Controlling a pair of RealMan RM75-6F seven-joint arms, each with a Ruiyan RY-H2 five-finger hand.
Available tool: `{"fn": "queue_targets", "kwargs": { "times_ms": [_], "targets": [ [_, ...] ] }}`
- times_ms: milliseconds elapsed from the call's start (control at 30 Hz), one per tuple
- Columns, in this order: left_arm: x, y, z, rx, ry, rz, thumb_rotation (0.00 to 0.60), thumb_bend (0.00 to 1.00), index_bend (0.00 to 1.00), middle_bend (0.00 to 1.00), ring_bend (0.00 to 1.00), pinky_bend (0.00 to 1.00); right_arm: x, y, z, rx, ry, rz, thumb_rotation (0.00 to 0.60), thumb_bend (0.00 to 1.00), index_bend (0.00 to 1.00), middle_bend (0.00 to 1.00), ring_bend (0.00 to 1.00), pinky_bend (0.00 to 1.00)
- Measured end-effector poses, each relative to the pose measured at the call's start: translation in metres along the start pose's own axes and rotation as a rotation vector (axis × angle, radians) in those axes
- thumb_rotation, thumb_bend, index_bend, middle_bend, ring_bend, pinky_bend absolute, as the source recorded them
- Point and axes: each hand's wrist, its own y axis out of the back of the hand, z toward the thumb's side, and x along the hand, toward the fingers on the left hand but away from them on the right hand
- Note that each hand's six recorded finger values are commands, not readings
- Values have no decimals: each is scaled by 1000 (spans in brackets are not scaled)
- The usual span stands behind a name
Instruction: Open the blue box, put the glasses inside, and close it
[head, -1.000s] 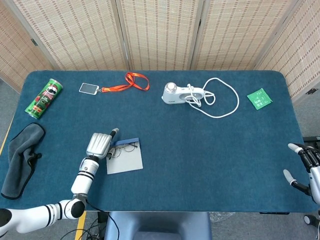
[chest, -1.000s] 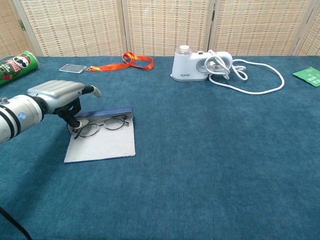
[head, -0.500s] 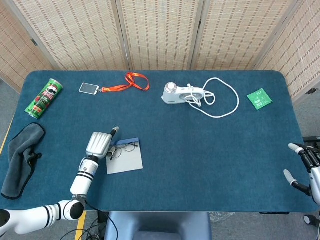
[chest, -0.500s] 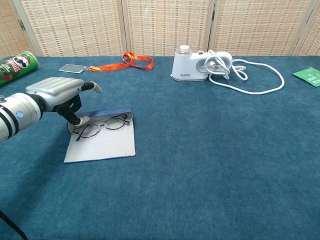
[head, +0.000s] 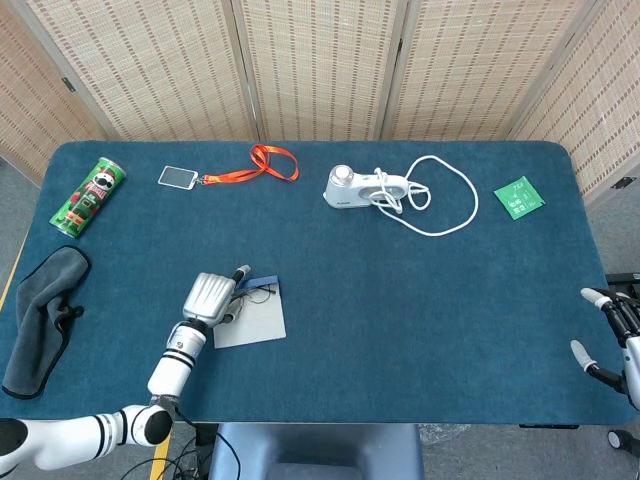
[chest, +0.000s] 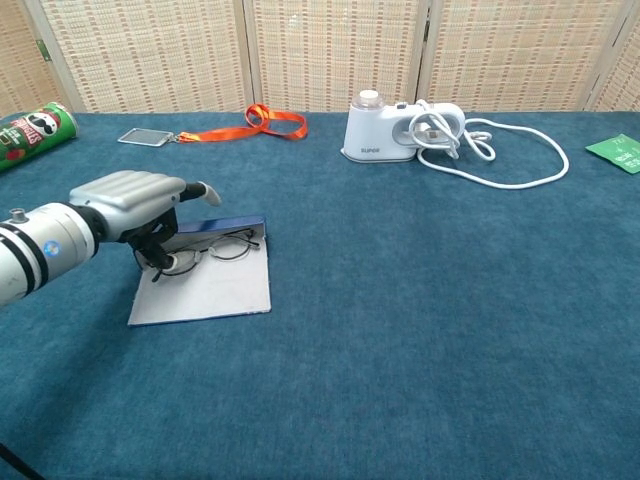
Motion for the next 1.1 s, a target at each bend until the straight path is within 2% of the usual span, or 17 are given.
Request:
{"fn": "queue_targets", "kwargs": {
  "times_ms": [400, 533, 900, 1100],
  "targets": [
    [19, 3, -25, 85, 90, 24, 600, 392, 190, 933, 867, 908, 0, -2, -1, -3, -2, 3, 600, 279, 189, 224, 281, 218],
    [21, 3, -29, 71, 110, 21, 600, 392, 190, 933, 867, 908, 0, -1, 0, -3, 2, 0, 600, 279, 189, 224, 281, 218],
    [10, 10, -18, 26, 70, 21, 600, 392, 185, 933, 867, 908, -1, -2, 1, -2, 5, 4, 600, 279, 189, 224, 282, 218],
    [-2, 19, -13, -2, 35, 58, 600, 393, 195, 933, 867, 908, 0, 0, 0, 1, 0, -3, 600, 280, 189, 224, 282, 218]
  ]
}}
